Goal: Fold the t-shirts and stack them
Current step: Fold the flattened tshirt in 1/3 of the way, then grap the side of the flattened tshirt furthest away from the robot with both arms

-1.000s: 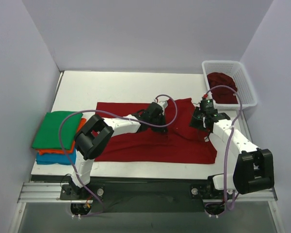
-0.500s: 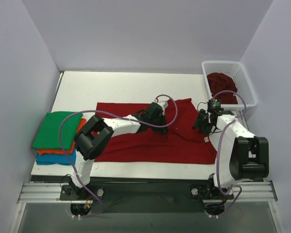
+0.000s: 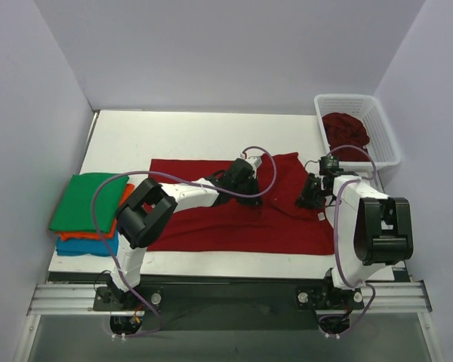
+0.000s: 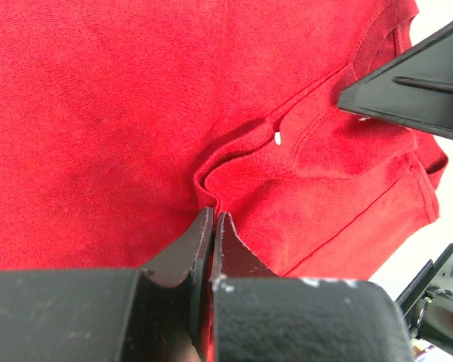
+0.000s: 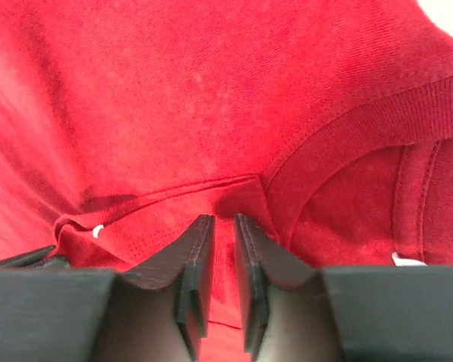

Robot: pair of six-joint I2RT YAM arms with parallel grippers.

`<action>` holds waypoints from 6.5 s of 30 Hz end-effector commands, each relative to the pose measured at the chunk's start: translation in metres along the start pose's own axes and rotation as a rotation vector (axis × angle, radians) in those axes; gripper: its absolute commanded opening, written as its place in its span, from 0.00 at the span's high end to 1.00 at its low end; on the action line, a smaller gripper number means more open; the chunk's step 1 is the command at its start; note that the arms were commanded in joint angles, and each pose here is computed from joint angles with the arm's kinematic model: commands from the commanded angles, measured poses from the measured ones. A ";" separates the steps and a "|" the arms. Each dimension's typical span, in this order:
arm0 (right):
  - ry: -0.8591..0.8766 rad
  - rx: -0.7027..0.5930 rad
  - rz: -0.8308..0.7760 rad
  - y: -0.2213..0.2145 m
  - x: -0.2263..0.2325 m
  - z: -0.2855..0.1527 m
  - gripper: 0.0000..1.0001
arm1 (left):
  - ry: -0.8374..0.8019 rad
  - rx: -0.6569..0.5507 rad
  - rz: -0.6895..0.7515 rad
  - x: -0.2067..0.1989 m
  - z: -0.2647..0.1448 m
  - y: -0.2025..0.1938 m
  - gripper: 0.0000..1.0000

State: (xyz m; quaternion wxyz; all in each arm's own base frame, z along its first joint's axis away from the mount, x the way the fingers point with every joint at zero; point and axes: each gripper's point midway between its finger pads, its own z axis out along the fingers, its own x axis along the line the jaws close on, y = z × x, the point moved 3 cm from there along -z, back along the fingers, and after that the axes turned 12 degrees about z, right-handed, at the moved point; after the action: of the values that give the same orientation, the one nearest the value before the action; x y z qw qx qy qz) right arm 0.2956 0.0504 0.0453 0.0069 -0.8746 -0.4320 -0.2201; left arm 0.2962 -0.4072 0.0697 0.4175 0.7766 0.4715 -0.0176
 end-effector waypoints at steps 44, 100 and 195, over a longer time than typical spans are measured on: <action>0.003 0.002 0.023 0.002 -0.011 -0.018 0.61 | -0.059 -0.099 0.039 -0.023 -0.013 0.040 1.00; 0.158 -0.533 -0.117 0.028 0.003 -0.054 0.96 | -0.023 -0.232 0.150 -0.016 -0.020 0.064 1.00; 0.093 -0.204 -0.010 0.171 0.113 0.071 0.80 | 0.888 -0.108 -0.712 0.374 -0.137 0.078 1.00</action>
State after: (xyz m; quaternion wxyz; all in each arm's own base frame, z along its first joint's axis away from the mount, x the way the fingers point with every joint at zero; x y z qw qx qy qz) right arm 0.5065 0.0461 0.0449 -0.0608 -0.8546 -0.4211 -0.2977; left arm 0.5168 -0.0604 0.0501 0.1816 0.4725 0.8362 0.2109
